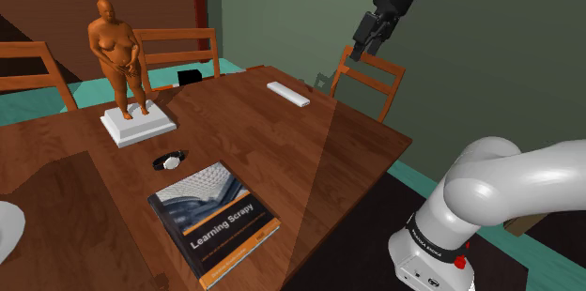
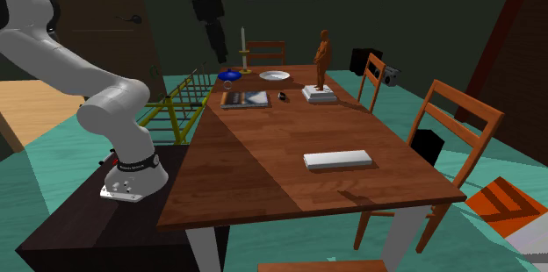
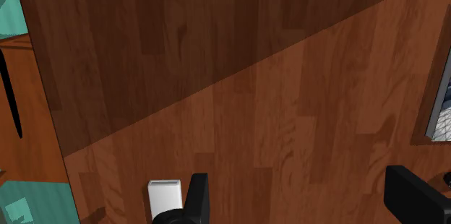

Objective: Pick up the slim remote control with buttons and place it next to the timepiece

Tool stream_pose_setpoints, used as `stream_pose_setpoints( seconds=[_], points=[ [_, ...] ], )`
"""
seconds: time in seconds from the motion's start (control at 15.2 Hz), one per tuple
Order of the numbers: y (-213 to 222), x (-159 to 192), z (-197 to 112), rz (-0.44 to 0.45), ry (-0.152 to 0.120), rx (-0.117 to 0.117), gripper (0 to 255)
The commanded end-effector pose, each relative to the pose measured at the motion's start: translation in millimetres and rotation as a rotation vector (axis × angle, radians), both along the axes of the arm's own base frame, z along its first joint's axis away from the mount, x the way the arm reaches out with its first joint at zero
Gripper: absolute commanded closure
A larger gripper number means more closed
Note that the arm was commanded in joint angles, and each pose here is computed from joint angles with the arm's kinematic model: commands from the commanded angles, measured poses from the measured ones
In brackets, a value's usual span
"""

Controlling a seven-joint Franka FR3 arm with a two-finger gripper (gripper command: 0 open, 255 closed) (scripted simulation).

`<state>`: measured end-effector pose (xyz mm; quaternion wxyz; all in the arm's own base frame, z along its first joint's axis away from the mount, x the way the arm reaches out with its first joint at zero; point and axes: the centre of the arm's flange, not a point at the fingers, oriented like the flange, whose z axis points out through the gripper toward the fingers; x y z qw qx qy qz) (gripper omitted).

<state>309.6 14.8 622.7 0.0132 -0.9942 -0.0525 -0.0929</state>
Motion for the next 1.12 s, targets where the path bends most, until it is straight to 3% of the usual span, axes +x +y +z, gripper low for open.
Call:
stream_pose_setpoints(
  seconds=[0.0, 1.06],
  points=[
    [0, 0, 0, 0.0, 0.0, 0.0, 0],
    [-47, 186, -110, -0.019, 0.094, -0.02, 0]
  ],
)
